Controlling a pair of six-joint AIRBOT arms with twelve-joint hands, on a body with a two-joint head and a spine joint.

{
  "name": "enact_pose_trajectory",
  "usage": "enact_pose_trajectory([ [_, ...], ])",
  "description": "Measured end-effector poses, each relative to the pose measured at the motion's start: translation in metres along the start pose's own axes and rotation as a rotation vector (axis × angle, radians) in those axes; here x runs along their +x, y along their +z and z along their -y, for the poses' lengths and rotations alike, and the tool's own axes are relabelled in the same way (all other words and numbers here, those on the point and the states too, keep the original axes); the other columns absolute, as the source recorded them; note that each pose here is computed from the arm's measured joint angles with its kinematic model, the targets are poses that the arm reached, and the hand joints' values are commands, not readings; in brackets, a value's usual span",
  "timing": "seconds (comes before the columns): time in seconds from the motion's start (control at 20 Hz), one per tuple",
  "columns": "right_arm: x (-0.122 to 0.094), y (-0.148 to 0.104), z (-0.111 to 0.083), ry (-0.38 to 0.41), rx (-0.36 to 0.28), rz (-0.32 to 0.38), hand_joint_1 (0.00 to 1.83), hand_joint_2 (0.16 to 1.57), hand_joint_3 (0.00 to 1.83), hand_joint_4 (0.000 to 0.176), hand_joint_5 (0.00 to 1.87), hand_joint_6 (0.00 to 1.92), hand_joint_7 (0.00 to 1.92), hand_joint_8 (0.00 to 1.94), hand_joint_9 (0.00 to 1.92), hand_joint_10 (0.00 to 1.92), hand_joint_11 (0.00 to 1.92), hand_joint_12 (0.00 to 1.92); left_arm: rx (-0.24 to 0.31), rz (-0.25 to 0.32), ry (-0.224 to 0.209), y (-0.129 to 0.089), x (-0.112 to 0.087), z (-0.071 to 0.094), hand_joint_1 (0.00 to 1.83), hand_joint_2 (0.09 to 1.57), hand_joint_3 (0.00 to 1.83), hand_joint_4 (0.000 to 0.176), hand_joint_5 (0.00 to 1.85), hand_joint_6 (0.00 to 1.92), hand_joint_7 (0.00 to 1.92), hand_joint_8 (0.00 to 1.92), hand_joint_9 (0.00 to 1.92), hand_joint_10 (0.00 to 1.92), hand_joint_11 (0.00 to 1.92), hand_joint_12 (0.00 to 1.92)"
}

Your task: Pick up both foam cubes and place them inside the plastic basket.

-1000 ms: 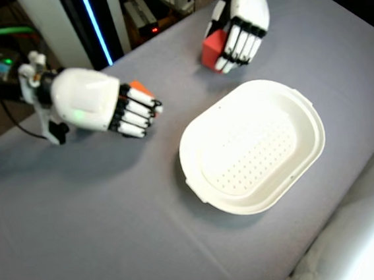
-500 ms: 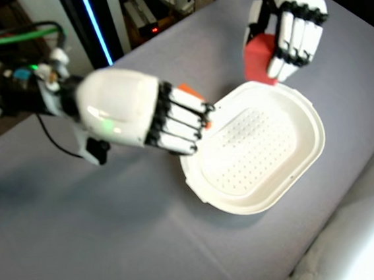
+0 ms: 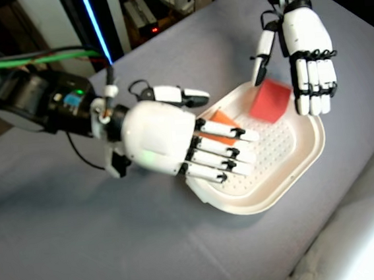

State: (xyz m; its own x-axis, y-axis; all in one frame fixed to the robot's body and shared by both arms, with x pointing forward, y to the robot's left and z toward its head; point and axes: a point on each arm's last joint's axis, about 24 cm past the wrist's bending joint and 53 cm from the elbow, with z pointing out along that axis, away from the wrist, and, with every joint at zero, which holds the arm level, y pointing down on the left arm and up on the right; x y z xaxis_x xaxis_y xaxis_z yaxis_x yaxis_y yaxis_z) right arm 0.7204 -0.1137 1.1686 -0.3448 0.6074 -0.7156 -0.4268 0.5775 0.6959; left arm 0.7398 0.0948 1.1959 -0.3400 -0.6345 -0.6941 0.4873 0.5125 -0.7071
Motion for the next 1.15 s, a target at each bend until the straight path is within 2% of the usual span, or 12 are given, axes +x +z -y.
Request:
enact_pose_trajectory([
  [0.15,-0.003,-0.008,-0.016,0.009,-0.037,0.012,0.09,1.07,0.00,0.118,0.00,0.00,0.00,0.00,0.00,0.00,0.00,0.96,0.017,0.019,0.004,-0.013,-0.005,0.003,0.34,1.06,0.00,0.125,0.00,0.00,0.00,0.00,0.00,0.00,0.00,0.00],
  [0.25,-0.015,-0.019,-0.031,0.015,-0.079,0.048,0.11,1.12,0.00,0.108,0.00,0.00,0.00,0.00,0.00,0.00,0.00,0.07,0.032,0.052,-0.006,-0.030,-0.015,0.004,0.35,1.09,0.00,0.120,0.00,0.00,0.00,0.00,0.00,0.00,0.00,0.00],
  [0.35,-0.030,-0.042,-0.040,-0.009,-0.117,0.090,0.13,1.14,0.00,0.128,0.00,0.00,0.00,0.00,0.00,0.00,0.00,0.00,0.073,0.083,-0.018,-0.049,-0.021,0.011,0.37,1.15,0.01,0.097,0.00,0.00,0.00,0.00,0.00,0.00,0.00,0.00],
  [0.4,-0.035,-0.049,-0.038,-0.015,-0.120,0.105,0.12,1.16,0.01,0.112,0.00,0.00,0.00,0.00,0.00,0.00,0.00,0.00,0.081,0.090,-0.017,-0.057,-0.022,0.011,0.38,1.17,0.02,0.086,0.00,0.00,0.00,0.00,0.00,0.00,0.00,0.00],
  [0.6,-0.031,-0.093,-0.046,0.000,-0.157,0.144,0.15,1.19,0.02,0.104,0.00,0.00,0.00,0.00,0.00,0.00,0.00,0.00,0.173,0.147,-0.070,-0.096,-0.022,0.030,0.32,1.28,0.02,0.093,0.00,0.00,0.00,0.00,0.00,0.00,0.00,0.00],
  [0.65,-0.029,-0.106,-0.050,0.001,-0.175,0.150,0.19,1.21,0.02,0.120,0.00,0.00,0.00,0.00,0.00,0.00,0.00,0.00,0.194,0.165,-0.088,-0.106,-0.022,0.034,0.35,1.32,0.02,0.055,0.00,0.00,0.00,0.00,0.00,0.00,0.02,0.01],
  [0.7,-0.030,-0.116,-0.052,-0.003,-0.184,0.159,0.24,1.24,0.02,0.131,0.00,0.00,0.00,0.00,0.00,0.00,0.00,0.00,0.197,0.177,-0.101,-0.116,-0.022,0.032,0.37,1.33,0.02,0.065,0.00,0.00,0.00,0.00,0.00,0.00,0.01,0.01],
  [0.85,-0.047,-0.144,-0.049,0.004,-0.177,0.237,0.29,1.27,0.01,0.065,0.00,0.00,0.00,0.00,0.00,0.00,0.00,0.00,0.185,0.241,-0.141,-0.138,-0.028,0.026,0.48,1.34,0.01,0.061,0.00,0.00,0.00,0.00,0.00,0.00,0.00,0.00],
  [0.95,-0.062,-0.161,-0.051,-0.004,-0.182,0.295,0.25,1.24,0.00,0.070,0.00,0.00,0.00,0.00,0.00,0.00,0.00,0.00,0.211,0.275,-0.147,-0.149,-0.035,0.032,0.44,1.36,0.01,0.109,0.00,0.00,0.00,0.00,0.00,0.00,0.02,0.02],
  [1.0,-0.068,-0.168,-0.055,-0.013,-0.201,0.319,0.21,1.25,0.00,0.042,0.00,0.00,0.00,0.00,0.00,0.00,0.00,0.00,0.235,0.293,-0.148,-0.155,-0.039,0.038,0.42,1.38,0.01,0.059,0.00,0.00,0.00,0.00,0.00,0.00,0.03,0.03],
  [1.05,-0.071,-0.172,-0.059,-0.016,-0.216,0.333,0.31,1.24,0.00,0.034,0.00,0.00,0.00,0.00,0.00,0.00,0.00,0.00,0.255,0.304,-0.142,-0.160,-0.043,0.043,0.45,1.38,0.01,0.047,0.00,0.00,0.00,0.00,0.00,0.00,0.02,0.03],
  [1.15,-0.078,-0.177,-0.070,-0.025,-0.256,0.355,0.36,1.22,0.00,0.059,0.00,0.00,0.00,0.00,0.00,0.00,0.01,0.01,0.285,0.336,-0.143,-0.169,-0.052,0.052,0.51,1.38,0.00,0.099,0.00,0.00,0.00,0.00,0.00,0.00,0.00,0.00],
])
